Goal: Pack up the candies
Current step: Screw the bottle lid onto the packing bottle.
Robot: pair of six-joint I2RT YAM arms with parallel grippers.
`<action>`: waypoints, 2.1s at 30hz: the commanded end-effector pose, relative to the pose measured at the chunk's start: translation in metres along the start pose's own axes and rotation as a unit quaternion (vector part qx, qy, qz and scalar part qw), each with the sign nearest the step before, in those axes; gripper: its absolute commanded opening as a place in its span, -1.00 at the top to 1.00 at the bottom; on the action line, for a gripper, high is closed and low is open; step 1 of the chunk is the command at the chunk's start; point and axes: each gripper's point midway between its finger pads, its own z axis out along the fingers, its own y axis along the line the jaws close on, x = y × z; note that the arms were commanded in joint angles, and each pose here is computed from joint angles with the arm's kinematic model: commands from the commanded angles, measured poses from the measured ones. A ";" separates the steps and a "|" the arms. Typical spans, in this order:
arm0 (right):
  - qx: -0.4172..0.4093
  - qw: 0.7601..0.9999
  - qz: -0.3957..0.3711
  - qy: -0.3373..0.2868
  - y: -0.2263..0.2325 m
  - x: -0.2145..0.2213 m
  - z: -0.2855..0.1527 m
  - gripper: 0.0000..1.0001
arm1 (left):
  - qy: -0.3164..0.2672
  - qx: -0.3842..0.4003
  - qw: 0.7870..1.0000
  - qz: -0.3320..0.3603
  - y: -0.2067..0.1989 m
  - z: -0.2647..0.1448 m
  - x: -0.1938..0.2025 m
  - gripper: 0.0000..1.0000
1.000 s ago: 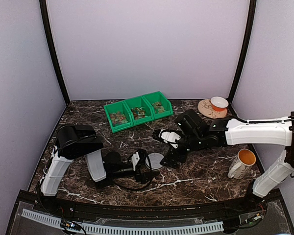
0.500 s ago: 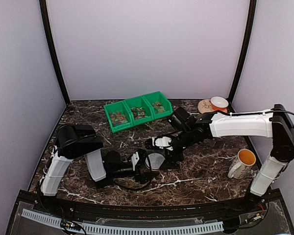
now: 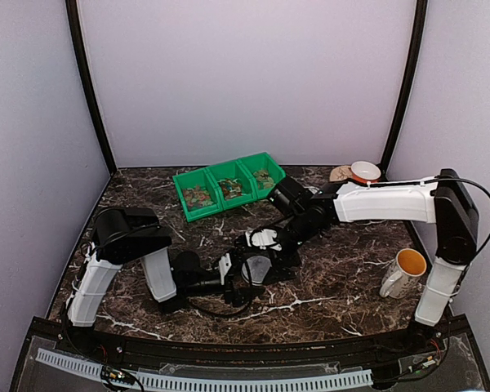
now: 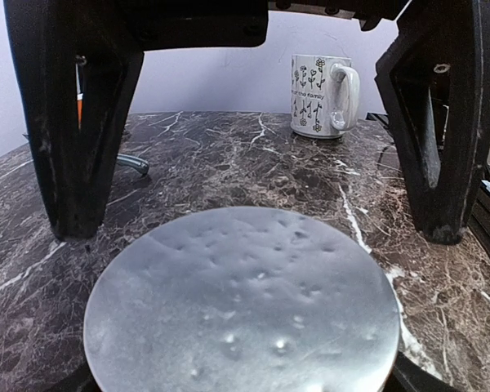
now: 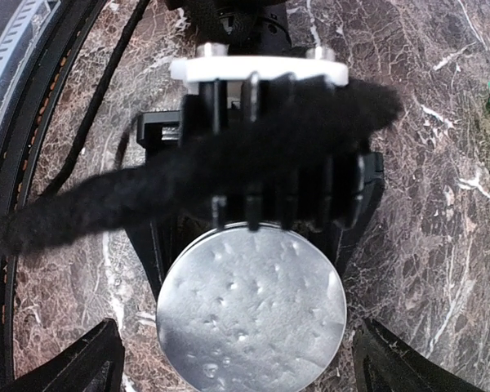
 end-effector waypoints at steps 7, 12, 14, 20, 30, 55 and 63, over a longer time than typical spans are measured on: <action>0.000 1.000 0.005 0.004 -0.007 0.004 0.008 -0.95 | 0.131 0.043 0.990 -0.010 -0.033 -0.038 0.105 -0.62; -0.001 1.000 0.010 0.005 -0.009 0.004 0.012 -0.94 | 0.131 0.044 0.990 -0.010 -0.033 -0.037 0.106 -0.62; -0.003 1.000 0.013 0.004 -0.009 0.004 0.013 -0.95 | 0.132 0.043 0.990 -0.011 -0.033 -0.037 0.106 -0.62; -0.002 1.000 0.019 0.000 -0.010 0.003 0.014 -0.99 | 0.133 0.043 0.990 -0.012 -0.032 -0.037 0.106 -0.62; 0.011 1.000 0.027 -0.004 -0.016 0.002 0.016 -1.00 | 0.133 0.040 0.990 -0.012 -0.031 -0.037 0.106 -0.62; 0.041 0.993 0.106 -0.008 -0.020 0.006 0.021 -0.73 | 0.153 -0.031 0.988 -0.014 -0.007 -0.036 0.114 -0.62; 0.138 0.963 0.230 0.011 -0.041 0.017 0.019 -0.75 | 0.162 -0.077 0.984 -0.014 0.010 -0.038 0.116 -0.62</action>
